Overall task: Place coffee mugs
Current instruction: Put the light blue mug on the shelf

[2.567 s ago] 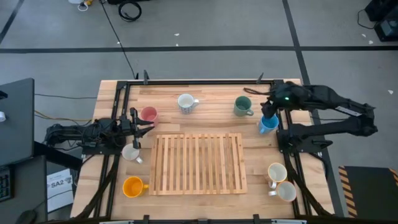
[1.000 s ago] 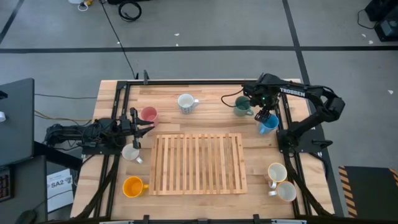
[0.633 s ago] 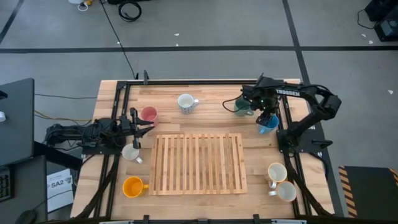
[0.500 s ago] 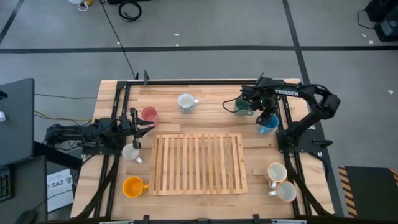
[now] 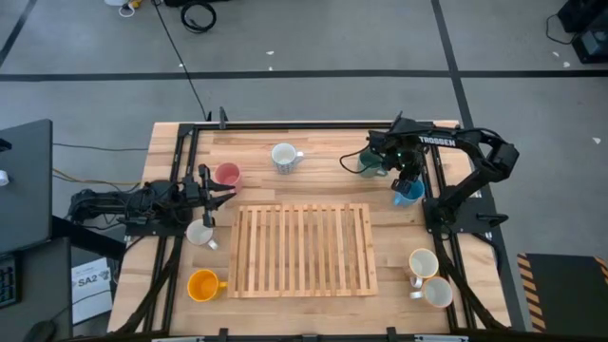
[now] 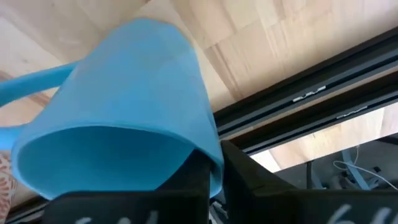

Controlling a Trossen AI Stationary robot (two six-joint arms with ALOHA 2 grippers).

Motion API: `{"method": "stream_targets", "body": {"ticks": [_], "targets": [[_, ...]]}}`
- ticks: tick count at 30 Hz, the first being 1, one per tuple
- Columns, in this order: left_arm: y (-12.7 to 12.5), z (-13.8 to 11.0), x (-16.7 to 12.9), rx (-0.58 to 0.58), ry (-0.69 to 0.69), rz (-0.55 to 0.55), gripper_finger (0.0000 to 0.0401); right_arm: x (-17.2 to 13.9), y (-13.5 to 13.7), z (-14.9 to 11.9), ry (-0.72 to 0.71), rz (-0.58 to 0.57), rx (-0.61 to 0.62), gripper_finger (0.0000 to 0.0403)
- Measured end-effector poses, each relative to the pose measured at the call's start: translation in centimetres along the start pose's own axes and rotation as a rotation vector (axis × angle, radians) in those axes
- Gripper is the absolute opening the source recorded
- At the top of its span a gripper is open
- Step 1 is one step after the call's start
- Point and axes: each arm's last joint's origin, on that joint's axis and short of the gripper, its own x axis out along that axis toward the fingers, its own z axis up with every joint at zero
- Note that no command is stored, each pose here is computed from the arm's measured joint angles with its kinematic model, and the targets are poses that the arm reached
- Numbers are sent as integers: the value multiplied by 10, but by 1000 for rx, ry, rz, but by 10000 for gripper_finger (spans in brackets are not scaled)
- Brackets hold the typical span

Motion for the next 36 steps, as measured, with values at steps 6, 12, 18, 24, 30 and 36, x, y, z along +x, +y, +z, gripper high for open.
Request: {"method": "stream_targets", "body": {"ticks": [6,12,18,24,30,36], "targets": [[0,0,0,0,0,0,94,0,0,-3,27,-2,3,24],[0,0,0,0,0,0,94,0,0,-6,65,-14,2,24],[0,0,0,0,0,0,94,-12,-1,-10,94,-16,-6,23],[0,0,0,0,0,0,94,-37,-1,-6,-7,62,-11,23],[0,0,0,0,0,0,94,-72,1,-3,-153,141,-30,23],[0,0,0,0,0,0,94,-115,5,-7,-325,183,-63,23]]}}
